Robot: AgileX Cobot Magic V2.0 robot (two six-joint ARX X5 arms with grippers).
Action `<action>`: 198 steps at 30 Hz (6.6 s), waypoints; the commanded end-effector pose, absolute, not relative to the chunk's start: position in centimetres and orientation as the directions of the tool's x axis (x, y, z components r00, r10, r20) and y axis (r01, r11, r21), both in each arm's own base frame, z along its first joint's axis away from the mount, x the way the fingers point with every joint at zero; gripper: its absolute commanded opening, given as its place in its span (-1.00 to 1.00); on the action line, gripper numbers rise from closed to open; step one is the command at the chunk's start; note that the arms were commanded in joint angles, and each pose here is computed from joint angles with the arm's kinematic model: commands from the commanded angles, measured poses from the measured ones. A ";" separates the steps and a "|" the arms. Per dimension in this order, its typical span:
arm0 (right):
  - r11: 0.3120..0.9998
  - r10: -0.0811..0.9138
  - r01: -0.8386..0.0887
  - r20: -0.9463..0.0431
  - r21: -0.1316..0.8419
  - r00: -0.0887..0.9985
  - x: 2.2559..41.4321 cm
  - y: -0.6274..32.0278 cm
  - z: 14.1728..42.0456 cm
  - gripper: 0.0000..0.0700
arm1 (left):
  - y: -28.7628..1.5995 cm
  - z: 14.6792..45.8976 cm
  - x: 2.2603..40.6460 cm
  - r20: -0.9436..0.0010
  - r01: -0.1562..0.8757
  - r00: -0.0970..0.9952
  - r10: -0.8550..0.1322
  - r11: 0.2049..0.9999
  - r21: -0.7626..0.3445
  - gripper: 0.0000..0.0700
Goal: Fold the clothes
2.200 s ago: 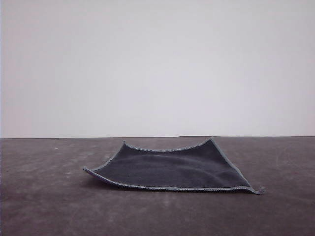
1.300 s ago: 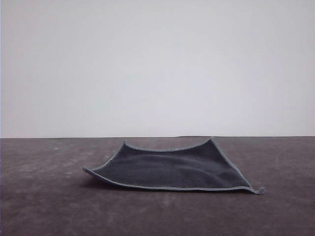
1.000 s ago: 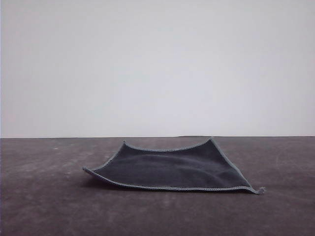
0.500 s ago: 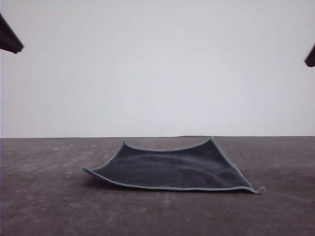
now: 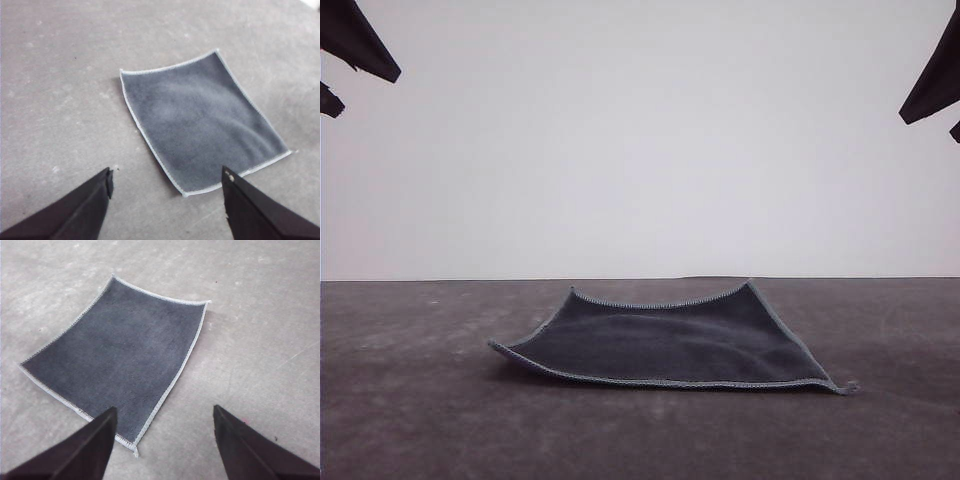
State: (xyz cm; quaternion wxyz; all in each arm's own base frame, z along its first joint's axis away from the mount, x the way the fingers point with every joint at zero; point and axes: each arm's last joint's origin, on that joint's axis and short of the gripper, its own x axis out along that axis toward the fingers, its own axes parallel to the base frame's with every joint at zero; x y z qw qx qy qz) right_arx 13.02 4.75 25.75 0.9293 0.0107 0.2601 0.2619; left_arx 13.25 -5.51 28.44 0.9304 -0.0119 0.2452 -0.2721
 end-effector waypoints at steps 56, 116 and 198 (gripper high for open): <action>0.710 0.688 -0.246 -0.576 0.660 0.441 40.6 8.4 16.5 0.12 | -14.7 15.5 43.7 -0.728 0.321 0.332 -0.601 0.797 -0.512 0.23; 0.729 0.685 -0.364 -0.624 0.580 0.377 37.7 9.3 20.3 -0.99 | -12.9 21.7 40.4 -0.733 0.505 0.221 -0.644 0.718 -0.479 -0.99; 0.791 0.611 -0.125 -0.769 0.598 0.188 24.8 9.0 15.9 -0.08 | -5.2 25.3 14.0 -0.591 0.310 0.686 -0.425 0.905 -0.292 0.00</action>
